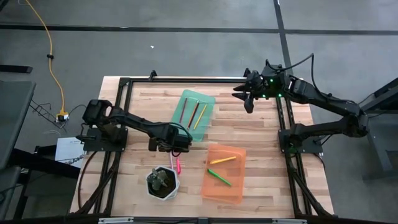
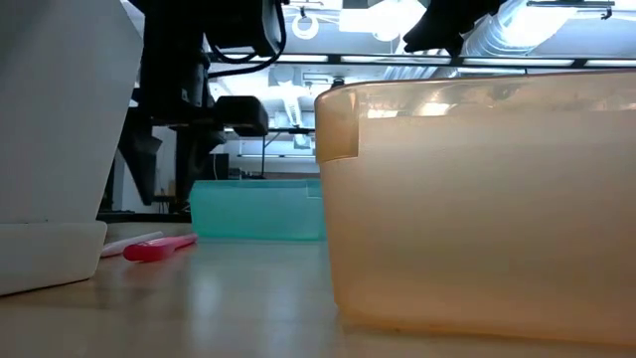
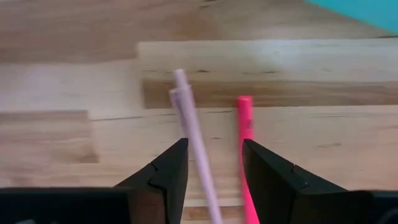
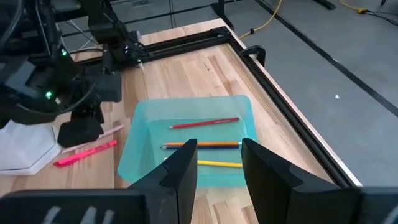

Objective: Sort pens & pencils
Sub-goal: Put the light pink pen into the orange bin

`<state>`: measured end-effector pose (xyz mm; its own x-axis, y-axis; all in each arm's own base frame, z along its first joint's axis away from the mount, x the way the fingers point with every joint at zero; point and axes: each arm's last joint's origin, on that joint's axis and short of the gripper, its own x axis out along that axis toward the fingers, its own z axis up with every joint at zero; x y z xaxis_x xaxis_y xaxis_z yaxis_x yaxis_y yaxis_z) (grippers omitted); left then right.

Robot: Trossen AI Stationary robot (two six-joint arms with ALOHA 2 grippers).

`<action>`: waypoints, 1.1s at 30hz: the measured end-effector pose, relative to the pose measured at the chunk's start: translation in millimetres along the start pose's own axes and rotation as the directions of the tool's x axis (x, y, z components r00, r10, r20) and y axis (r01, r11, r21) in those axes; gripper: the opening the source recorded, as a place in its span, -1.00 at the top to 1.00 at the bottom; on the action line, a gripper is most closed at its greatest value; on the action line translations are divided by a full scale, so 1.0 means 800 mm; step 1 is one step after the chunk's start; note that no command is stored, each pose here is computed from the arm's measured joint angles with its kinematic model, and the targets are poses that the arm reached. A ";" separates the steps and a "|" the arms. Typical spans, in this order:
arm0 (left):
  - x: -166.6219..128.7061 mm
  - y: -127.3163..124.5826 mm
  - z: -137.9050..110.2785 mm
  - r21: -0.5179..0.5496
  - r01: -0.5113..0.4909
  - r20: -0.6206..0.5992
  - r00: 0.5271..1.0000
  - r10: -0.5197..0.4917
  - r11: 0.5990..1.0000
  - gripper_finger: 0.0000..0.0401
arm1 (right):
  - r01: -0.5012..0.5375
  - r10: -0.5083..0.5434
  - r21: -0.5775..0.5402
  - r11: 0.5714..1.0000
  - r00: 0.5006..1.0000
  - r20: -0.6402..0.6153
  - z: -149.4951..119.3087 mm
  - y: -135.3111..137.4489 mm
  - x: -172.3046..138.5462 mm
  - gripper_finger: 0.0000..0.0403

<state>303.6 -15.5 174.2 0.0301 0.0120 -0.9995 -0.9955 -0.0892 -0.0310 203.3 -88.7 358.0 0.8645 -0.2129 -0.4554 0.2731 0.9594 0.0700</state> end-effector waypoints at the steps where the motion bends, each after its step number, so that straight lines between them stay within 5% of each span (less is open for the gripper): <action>1: 0.000 0.001 0.000 -0.004 -0.011 -0.002 1.000 0.011 1.000 0.31 | -0.001 0.001 -0.003 1.000 1.000 0.000 0.000 0.000 0.000 0.42; 20: 0.003 0.008 -0.019 -0.022 -0.061 -0.038 0.997 0.060 0.998 0.31 | -0.006 0.005 -0.024 1.000 1.000 -0.009 -0.001 0.000 0.000 0.42; 33: 0.015 -0.002 -0.035 -0.066 -0.001 -0.025 1.000 -0.001 0.998 0.31 | -0.006 0.005 -0.034 0.999 1.000 -0.009 -0.001 0.000 0.000 0.42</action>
<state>308.4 -43.0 162.2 0.0332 -0.0134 -0.9994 -0.9874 -0.1551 -0.0307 202.9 -88.3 357.2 0.8621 -0.2061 -0.4630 0.2539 0.9663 0.0427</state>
